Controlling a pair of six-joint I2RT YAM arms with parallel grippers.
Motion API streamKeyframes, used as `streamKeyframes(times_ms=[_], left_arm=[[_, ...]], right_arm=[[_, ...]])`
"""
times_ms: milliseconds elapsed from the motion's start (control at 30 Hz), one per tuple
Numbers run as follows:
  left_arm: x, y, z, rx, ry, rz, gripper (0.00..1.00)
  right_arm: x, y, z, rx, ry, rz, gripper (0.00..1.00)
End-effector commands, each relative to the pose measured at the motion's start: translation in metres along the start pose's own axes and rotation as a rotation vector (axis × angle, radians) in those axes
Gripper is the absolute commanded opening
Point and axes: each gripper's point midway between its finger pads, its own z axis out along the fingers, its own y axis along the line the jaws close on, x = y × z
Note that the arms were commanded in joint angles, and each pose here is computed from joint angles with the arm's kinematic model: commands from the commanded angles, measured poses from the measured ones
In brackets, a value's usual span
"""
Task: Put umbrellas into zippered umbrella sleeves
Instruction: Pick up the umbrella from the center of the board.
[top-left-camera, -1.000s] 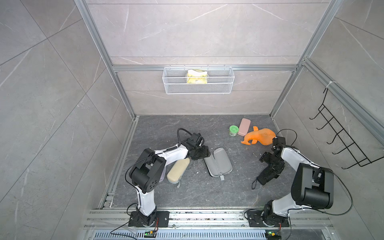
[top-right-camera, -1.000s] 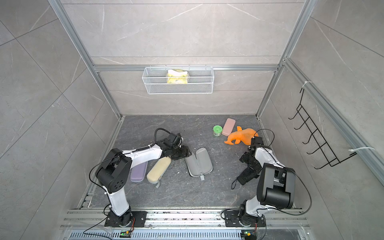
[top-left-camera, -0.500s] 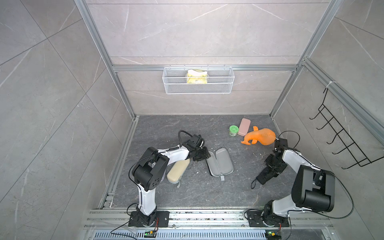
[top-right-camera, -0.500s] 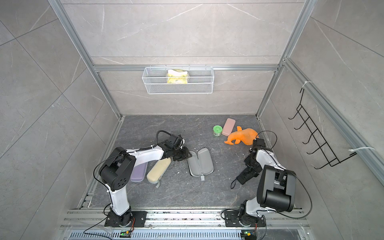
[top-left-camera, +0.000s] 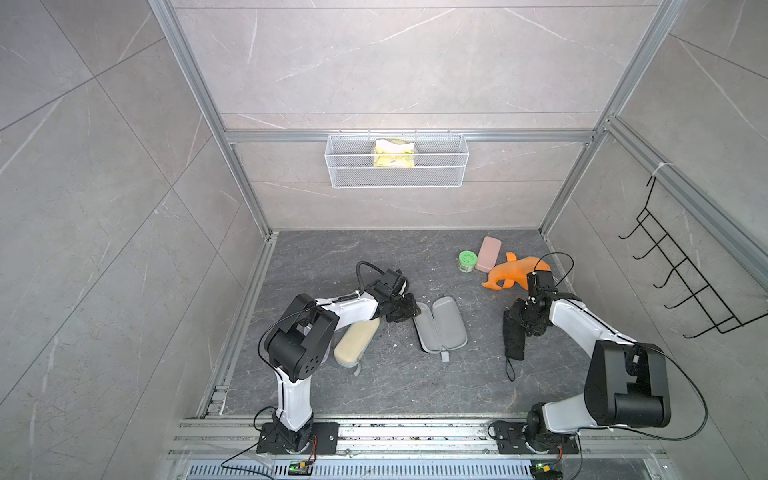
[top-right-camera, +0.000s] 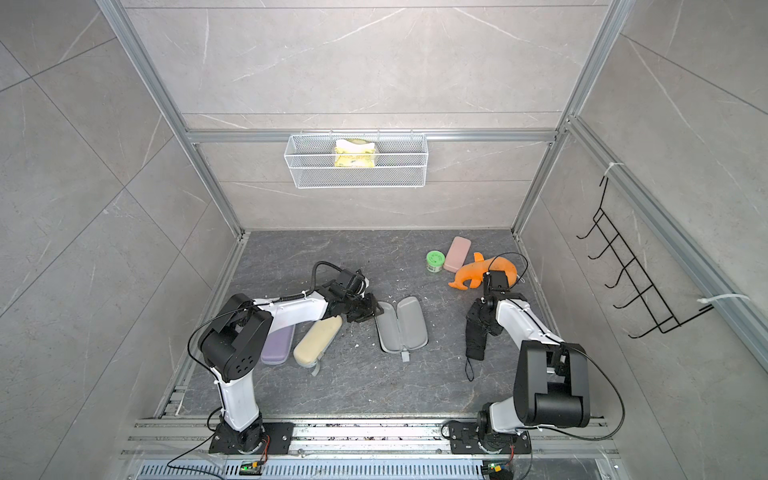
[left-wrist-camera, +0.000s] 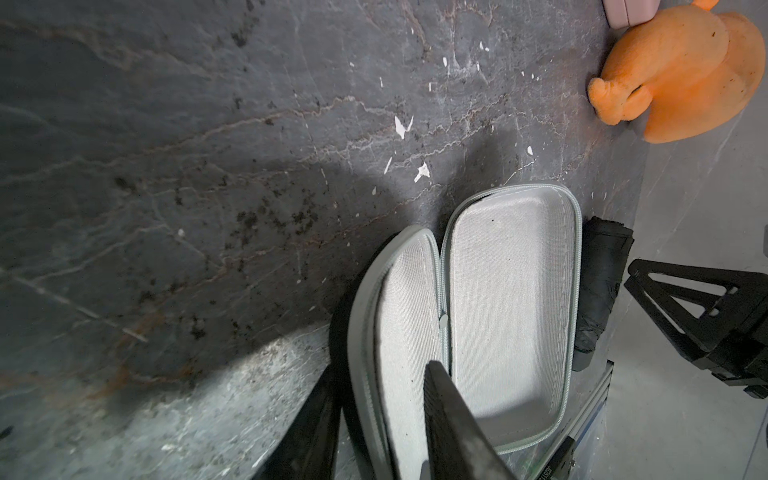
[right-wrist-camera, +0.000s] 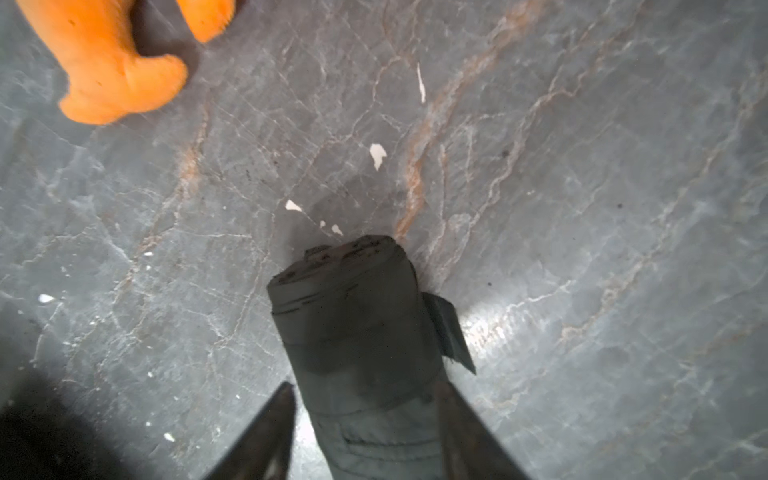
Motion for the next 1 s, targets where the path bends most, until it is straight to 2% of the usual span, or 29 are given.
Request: streamKeyframes(times_ms=[0, 200, 367, 500, 600, 700, 867, 967], left_arm=[[0.0, -0.005, 0.0, 0.027, 0.002, 0.0, 0.36], [0.0, -0.007, 0.0, 0.031, 0.003, 0.001, 0.36], [0.001, -0.007, -0.001, 0.033, 0.01, 0.007, 0.35], [0.003, -0.006, 0.0, 0.032, 0.014, 0.01, 0.32], [0.003, -0.007, 0.002, 0.044, 0.018, 0.004, 0.29], [0.003, -0.009, 0.003, 0.052, 0.018, 0.003, 0.26], [0.003, -0.009, 0.004, 0.057, 0.021, -0.003, 0.19], [0.003, -0.009, 0.003, 0.064, 0.009, -0.019, 0.16]], right_arm=[[-0.009, -0.002, 0.003, 0.046, 0.033, -0.088, 0.73], [0.0, 0.017, 0.02, 0.031, 0.072, -0.156, 0.85], [-0.005, 0.013, 0.036, 0.079, 0.102, -0.153, 0.89], [-0.007, 0.015, 0.049, 0.086, 0.13, -0.163, 0.87], [-0.001, 0.02, 0.056, 0.058, 0.155, -0.161, 0.79], [0.0, 0.027, 0.046, 0.021, 0.122, -0.149, 0.62], [-0.008, 0.064, -0.015, -0.079, -0.013, -0.172, 0.4], [-0.007, 0.099, -0.062, -0.158, -0.099, -0.192, 0.32]])
